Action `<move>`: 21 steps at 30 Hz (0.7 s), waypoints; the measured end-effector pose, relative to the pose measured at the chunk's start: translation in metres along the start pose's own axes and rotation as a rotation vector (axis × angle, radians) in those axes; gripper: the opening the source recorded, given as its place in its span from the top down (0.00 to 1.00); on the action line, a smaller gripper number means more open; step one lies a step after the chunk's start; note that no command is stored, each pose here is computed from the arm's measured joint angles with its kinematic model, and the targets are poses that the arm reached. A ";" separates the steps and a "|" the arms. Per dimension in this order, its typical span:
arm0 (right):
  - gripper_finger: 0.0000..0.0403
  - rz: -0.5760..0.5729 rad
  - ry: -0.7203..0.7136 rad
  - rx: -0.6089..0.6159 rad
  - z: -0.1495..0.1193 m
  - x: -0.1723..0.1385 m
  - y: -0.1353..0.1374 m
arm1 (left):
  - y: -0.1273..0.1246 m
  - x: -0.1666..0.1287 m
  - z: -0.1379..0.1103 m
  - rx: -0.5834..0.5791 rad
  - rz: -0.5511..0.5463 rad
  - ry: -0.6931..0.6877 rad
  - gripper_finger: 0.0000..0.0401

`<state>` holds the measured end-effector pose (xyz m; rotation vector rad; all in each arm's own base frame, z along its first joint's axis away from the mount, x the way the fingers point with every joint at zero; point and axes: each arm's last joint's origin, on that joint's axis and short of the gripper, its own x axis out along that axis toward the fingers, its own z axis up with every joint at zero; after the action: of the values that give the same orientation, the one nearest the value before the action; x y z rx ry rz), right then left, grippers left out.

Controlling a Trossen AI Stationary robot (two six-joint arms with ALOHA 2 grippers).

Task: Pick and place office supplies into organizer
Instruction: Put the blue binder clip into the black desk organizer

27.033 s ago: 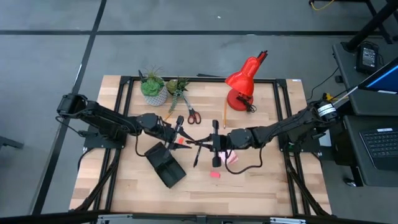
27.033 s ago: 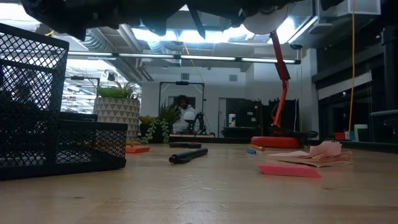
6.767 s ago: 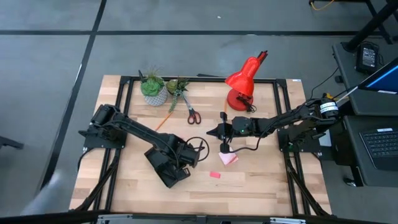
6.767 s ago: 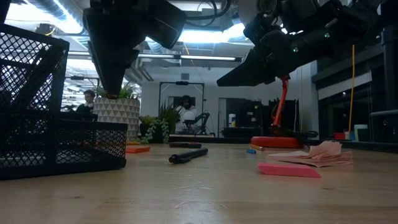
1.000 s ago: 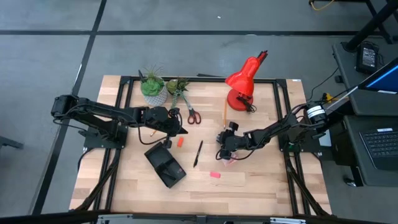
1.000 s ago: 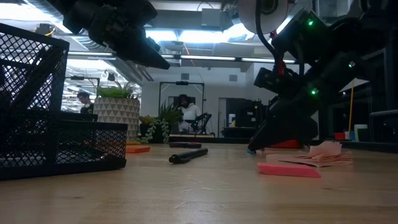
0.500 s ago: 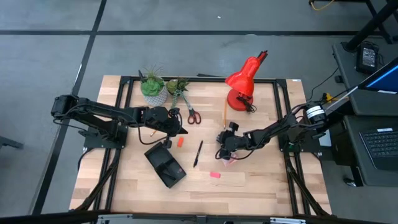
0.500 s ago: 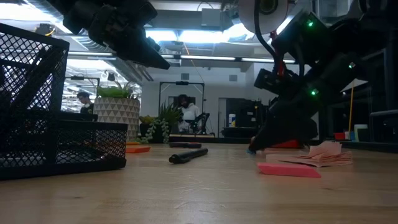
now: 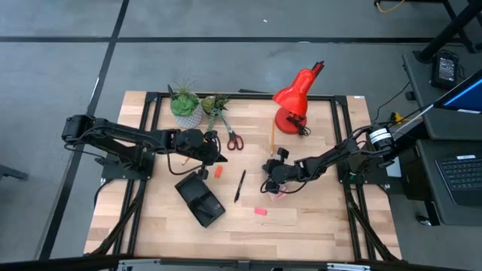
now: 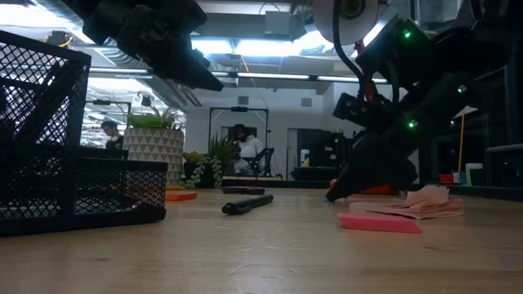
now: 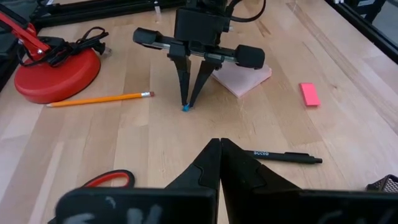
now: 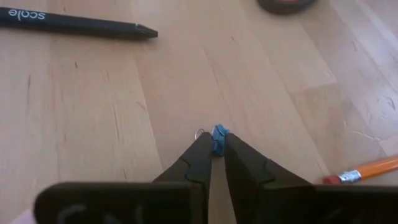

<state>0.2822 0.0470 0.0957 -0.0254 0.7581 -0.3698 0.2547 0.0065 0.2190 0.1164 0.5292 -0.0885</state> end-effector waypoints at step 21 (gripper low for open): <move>1.00 0.006 -0.003 0.006 0.001 0.000 0.000 | 0.000 0.000 0.000 -0.011 0.000 0.000 0.99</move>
<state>0.2826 0.0472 0.0962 -0.0183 0.7540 -0.3665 0.2547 0.0064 0.2190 0.1058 0.5297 -0.0856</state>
